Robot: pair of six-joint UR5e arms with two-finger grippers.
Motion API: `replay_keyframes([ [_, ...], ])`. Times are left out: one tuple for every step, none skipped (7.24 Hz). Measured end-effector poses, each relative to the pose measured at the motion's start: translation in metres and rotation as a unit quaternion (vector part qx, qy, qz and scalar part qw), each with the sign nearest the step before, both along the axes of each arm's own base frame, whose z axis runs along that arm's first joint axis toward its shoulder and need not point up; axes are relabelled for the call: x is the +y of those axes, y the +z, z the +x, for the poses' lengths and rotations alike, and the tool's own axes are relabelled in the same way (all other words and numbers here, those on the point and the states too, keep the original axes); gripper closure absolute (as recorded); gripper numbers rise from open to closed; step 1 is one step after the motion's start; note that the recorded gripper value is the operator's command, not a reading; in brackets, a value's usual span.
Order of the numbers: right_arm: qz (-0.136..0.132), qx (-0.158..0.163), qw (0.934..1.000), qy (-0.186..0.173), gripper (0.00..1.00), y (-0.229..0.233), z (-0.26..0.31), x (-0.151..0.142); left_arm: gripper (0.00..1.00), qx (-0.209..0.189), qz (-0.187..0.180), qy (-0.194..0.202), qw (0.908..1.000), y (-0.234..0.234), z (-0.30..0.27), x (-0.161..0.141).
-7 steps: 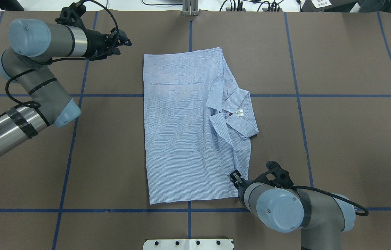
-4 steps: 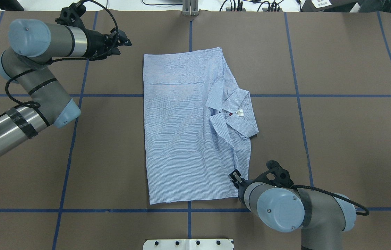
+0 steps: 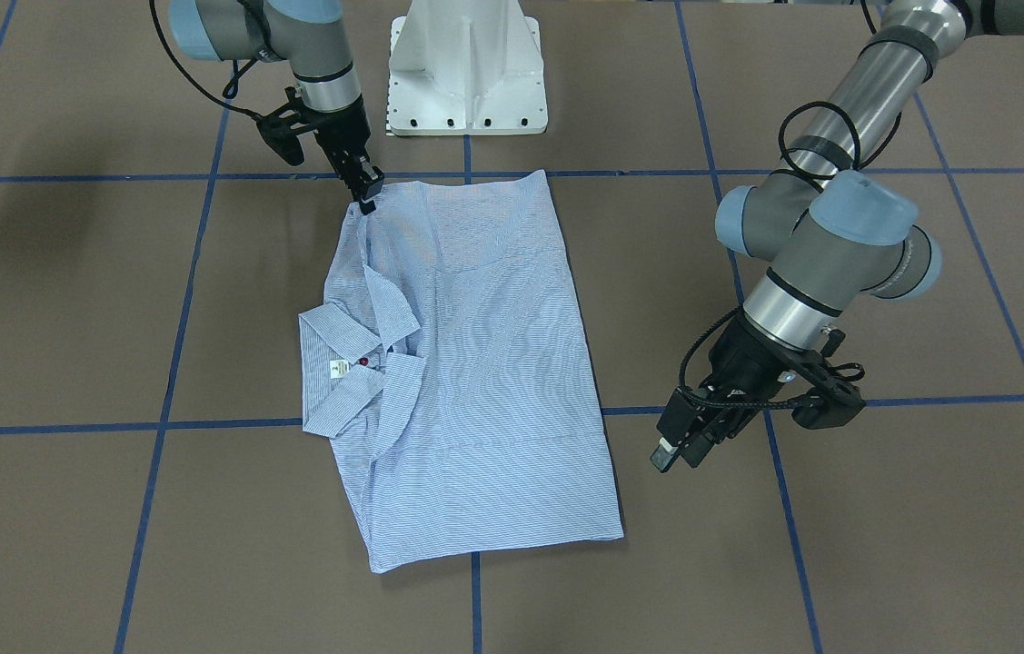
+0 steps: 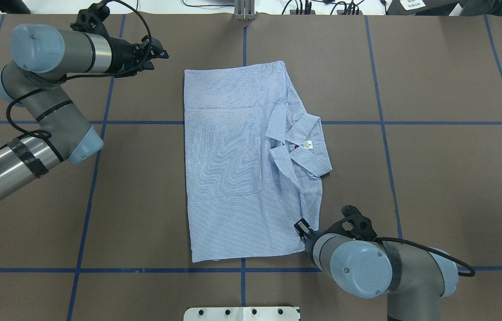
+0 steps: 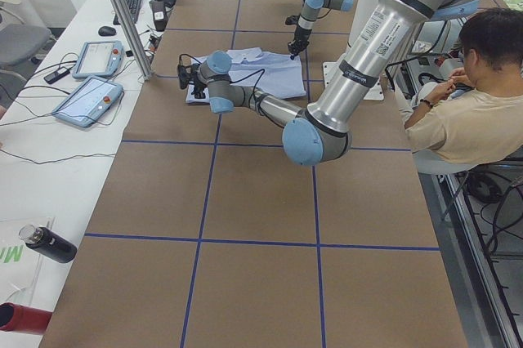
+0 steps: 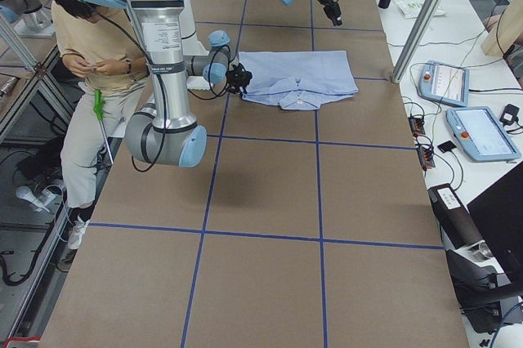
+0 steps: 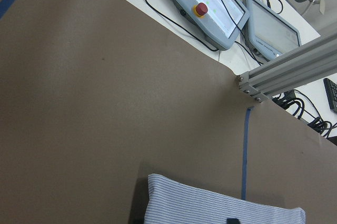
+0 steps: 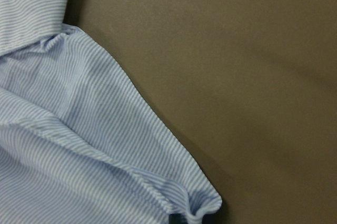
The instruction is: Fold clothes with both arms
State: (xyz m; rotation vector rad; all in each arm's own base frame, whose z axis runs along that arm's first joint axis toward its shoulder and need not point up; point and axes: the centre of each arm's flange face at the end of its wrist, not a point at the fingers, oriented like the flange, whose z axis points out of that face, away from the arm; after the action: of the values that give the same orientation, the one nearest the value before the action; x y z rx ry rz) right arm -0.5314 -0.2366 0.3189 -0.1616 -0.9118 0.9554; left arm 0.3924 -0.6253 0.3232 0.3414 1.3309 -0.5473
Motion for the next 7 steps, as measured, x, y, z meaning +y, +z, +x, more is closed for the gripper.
replay_keyframes([
  [0.0,-0.005,1.0,0.0,1.0,-0.004,0.006,0.0,0.4,0.001,0.001,0.0,1.0,-0.001,0.0,0.0],
  [0.001,-0.009,1.0,0.0,1.0,-0.007,0.016,0.002,0.4,0.003,0.002,0.0,1.0,-0.004,-0.002,0.002],
  [0.001,-0.015,0.9999,-0.001,1.0,-0.011,0.027,0.004,0.4,0.009,0.004,0.0,1.0,-0.006,-0.006,0.009],
  [-0.003,-0.021,0.9998,0.0,1.0,-0.014,0.035,0.007,0.4,0.025,-0.001,0.0,0.9997,-0.007,-0.016,0.026],
  [-0.012,-0.026,0.9996,0.002,1.0,-0.016,0.036,0.013,0.36,0.055,-0.019,0.005,0.9983,-0.01,-0.026,0.057],
  [-0.018,-0.029,0.9994,0.001,1.0,-0.016,0.035,0.018,0.12,0.092,-0.048,0.022,0.9943,-0.014,-0.026,0.105],
  [-0.022,-0.031,0.9993,0.001,1.0,-0.017,0.034,0.021,0.09,0.12,-0.08,0.055,0.988,-0.014,-0.014,0.16],
])
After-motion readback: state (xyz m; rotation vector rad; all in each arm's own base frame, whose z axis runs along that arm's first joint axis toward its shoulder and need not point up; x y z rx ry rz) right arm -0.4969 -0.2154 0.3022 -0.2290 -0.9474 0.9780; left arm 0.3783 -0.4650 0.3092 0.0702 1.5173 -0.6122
